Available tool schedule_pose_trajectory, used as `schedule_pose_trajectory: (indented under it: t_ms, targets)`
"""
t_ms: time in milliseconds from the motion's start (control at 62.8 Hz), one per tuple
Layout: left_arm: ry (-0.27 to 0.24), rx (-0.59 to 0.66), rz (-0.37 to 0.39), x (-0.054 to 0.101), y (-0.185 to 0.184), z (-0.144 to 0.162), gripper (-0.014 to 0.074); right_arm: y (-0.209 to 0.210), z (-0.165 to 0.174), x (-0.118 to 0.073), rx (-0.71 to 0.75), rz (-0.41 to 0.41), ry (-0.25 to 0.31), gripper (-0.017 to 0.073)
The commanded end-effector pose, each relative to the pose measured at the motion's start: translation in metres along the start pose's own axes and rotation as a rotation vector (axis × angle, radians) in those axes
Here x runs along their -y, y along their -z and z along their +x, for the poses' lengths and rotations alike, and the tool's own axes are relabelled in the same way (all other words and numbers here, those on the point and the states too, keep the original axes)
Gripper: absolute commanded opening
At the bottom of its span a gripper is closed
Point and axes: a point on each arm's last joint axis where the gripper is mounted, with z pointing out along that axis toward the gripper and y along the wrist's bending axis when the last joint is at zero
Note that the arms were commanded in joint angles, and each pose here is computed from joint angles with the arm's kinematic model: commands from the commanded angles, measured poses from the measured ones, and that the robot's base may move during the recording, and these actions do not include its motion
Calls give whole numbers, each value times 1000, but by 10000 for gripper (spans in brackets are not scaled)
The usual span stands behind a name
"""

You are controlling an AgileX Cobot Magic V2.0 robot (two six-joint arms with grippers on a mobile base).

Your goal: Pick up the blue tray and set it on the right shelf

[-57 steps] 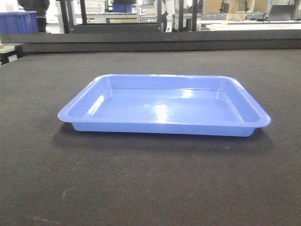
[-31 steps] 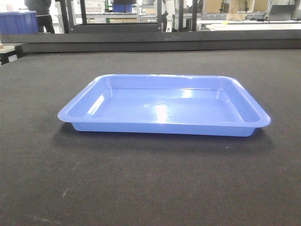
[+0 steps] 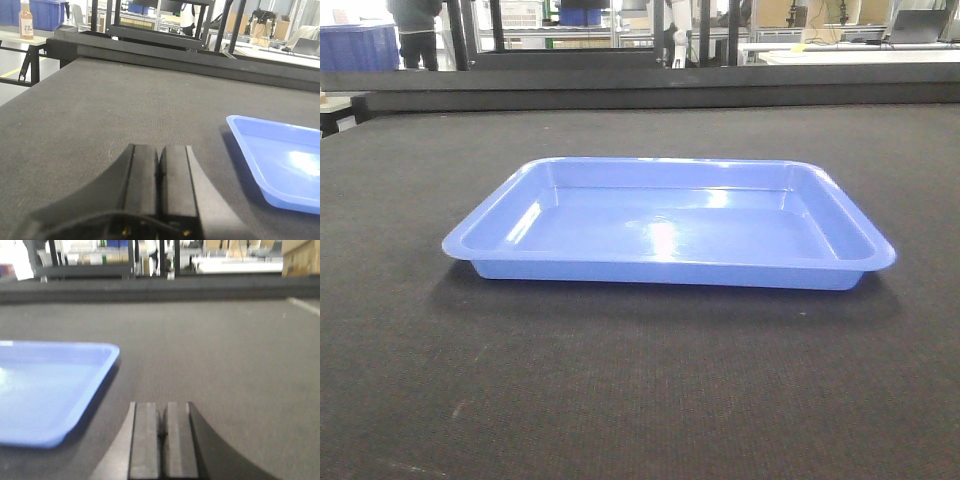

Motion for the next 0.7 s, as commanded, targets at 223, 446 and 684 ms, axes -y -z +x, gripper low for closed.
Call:
schedule_pose_trajectory:
  t_ms: [223, 446, 684]
  targets:
    - [-118, 213, 22, 11, 9, -81, -47, 23, -95, -8, 375, -20, 13, 58]
    - [-131, 72, -1, 21, -5, -168, 155, 22, -162, -18, 250, -41, 19, 89]
    - [-121, -193, 18, 26, -63, -169, 390, -26, -168, -18, 110, -29, 16, 559]
